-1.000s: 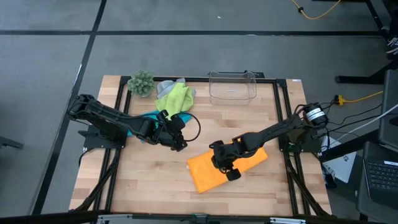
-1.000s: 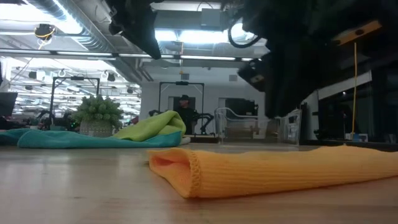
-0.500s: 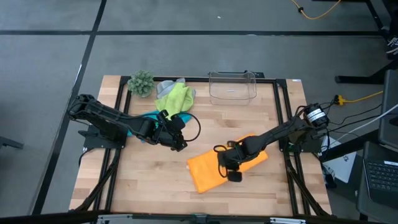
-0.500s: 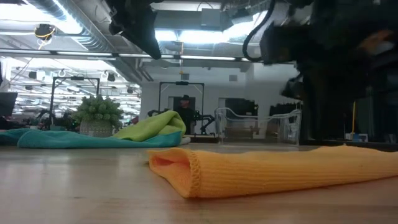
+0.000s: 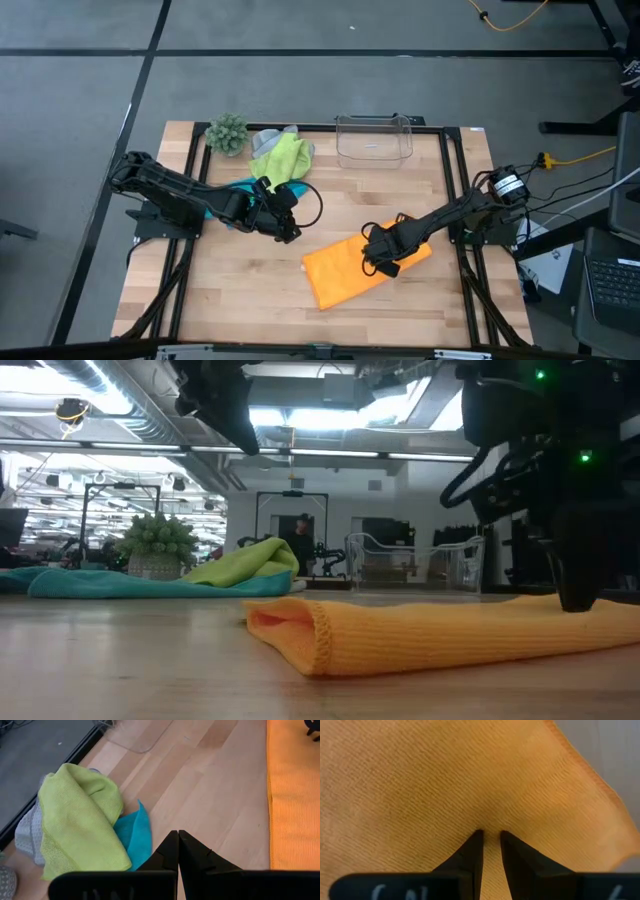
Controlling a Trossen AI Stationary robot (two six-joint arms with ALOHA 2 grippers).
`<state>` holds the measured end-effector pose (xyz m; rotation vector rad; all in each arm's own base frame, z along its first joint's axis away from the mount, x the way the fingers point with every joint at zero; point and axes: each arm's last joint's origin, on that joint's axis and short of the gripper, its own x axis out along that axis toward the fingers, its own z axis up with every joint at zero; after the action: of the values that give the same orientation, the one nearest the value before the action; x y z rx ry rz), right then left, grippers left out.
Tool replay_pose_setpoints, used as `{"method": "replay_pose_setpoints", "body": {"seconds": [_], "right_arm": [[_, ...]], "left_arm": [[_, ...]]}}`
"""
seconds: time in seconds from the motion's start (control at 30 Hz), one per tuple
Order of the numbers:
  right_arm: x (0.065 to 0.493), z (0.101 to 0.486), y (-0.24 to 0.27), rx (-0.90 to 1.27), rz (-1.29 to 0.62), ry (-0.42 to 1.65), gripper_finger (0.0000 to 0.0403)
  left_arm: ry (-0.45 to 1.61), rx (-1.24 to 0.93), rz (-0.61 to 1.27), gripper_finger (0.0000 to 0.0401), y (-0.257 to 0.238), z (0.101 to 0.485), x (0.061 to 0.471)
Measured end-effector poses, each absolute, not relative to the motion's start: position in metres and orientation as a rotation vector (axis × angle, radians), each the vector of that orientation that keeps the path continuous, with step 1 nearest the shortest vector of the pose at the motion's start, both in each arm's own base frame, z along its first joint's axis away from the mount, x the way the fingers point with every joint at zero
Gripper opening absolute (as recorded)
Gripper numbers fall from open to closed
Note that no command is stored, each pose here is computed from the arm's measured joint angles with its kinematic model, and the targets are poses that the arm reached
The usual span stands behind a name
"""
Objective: Fold microfiber towels
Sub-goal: Fold the orange microfiber cloth
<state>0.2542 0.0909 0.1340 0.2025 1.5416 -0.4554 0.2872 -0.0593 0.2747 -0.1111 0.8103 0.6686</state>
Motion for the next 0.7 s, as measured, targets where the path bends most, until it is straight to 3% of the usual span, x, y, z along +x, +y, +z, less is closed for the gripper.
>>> {"method": "replay_pose_setpoints", "body": {"seconds": [0.13,0.3,0.7], "right_arm": [[0.254,0.127,0.077,0.176,-0.477,1.5,0.0072],[0.263,0.124,0.057,-0.039,-0.569,1.372,0.0072],[0.317,0.134,0.024,-0.169,-0.205,1.035,0.0072]], "left_arm": [[0.809,-0.113,0.668,0.0,-0.059,0.275,0.287],[0.807,-0.113,0.668,0.0,-0.059,0.275,0.287],[0.804,-0.115,0.667,0.0,-0.06,0.275,0.288]]}}
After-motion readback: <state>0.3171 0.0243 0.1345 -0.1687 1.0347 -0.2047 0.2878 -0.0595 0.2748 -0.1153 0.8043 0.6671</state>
